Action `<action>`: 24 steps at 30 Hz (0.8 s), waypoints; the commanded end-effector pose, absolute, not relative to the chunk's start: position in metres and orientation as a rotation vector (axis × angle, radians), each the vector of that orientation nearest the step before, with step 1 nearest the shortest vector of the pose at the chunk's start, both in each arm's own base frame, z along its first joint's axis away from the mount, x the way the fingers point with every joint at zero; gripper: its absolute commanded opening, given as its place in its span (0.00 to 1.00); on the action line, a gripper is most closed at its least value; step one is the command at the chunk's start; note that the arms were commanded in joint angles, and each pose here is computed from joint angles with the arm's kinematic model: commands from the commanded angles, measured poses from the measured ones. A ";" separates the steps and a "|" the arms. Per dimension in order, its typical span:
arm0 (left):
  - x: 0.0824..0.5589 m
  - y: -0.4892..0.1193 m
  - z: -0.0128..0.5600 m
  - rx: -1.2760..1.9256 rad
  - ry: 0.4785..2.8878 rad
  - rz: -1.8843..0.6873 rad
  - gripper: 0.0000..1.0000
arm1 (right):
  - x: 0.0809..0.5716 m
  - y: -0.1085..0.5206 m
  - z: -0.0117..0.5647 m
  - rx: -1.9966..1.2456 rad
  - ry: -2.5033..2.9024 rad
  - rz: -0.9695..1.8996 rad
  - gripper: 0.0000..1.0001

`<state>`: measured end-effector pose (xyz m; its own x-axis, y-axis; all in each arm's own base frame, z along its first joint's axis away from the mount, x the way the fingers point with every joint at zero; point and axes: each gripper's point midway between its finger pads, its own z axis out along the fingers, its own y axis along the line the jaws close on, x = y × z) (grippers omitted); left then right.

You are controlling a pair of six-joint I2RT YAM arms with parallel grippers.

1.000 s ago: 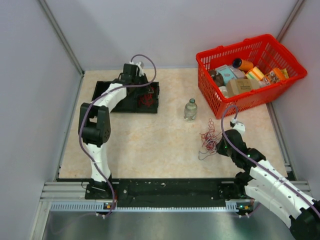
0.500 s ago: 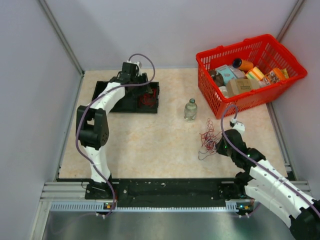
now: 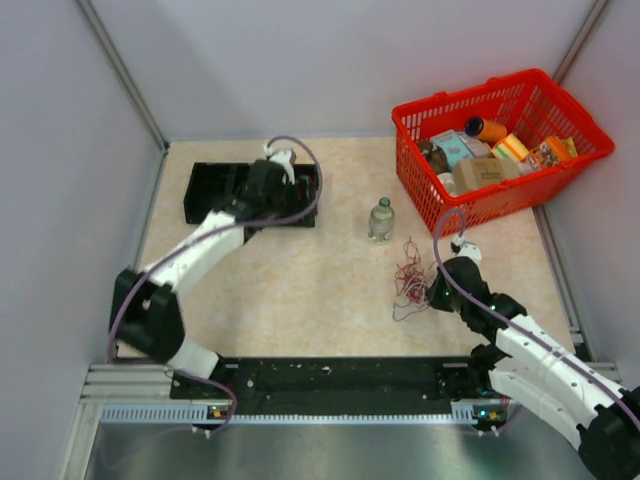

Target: Untangle the cables

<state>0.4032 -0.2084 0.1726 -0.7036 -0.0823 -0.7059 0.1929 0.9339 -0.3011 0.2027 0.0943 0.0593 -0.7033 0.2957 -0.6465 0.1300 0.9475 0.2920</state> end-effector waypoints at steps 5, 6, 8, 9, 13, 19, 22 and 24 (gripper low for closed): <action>0.253 -0.311 0.194 0.404 2.059 -1.119 0.73 | 0.199 0.169 0.077 -0.046 2.326 0.750 0.02; 0.239 -0.316 0.184 0.426 2.072 -1.141 0.74 | 0.196 0.178 0.079 -0.072 2.313 0.811 0.02; 0.216 -0.325 0.172 0.489 2.062 -1.169 0.76 | 0.189 0.193 0.086 -0.128 2.284 0.916 0.02; 0.207 -0.331 0.168 0.549 2.045 -1.166 0.77 | 0.186 0.199 0.088 -0.155 2.278 0.954 0.02; 0.207 -0.338 0.141 0.690 2.118 -0.987 0.76 | 0.179 0.208 0.090 -0.226 2.288 0.989 0.02; 0.233 -0.345 0.098 0.560 2.430 -0.860 0.73 | 0.177 0.206 0.083 -0.249 2.318 0.957 0.02; 0.237 -0.341 0.093 0.496 2.434 -0.836 0.65 | 0.179 0.203 0.084 -0.237 2.313 0.929 0.03; 0.237 -0.333 0.096 0.450 2.418 -0.815 0.63 | 0.179 0.201 0.084 -0.239 2.311 0.911 0.03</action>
<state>0.2361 -0.3438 0.0880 -0.7912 0.1952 -0.5796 0.5144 0.7251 -0.4579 0.1703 0.1963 0.0658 -0.8270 0.0628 -0.5586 -0.3259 0.7561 0.5675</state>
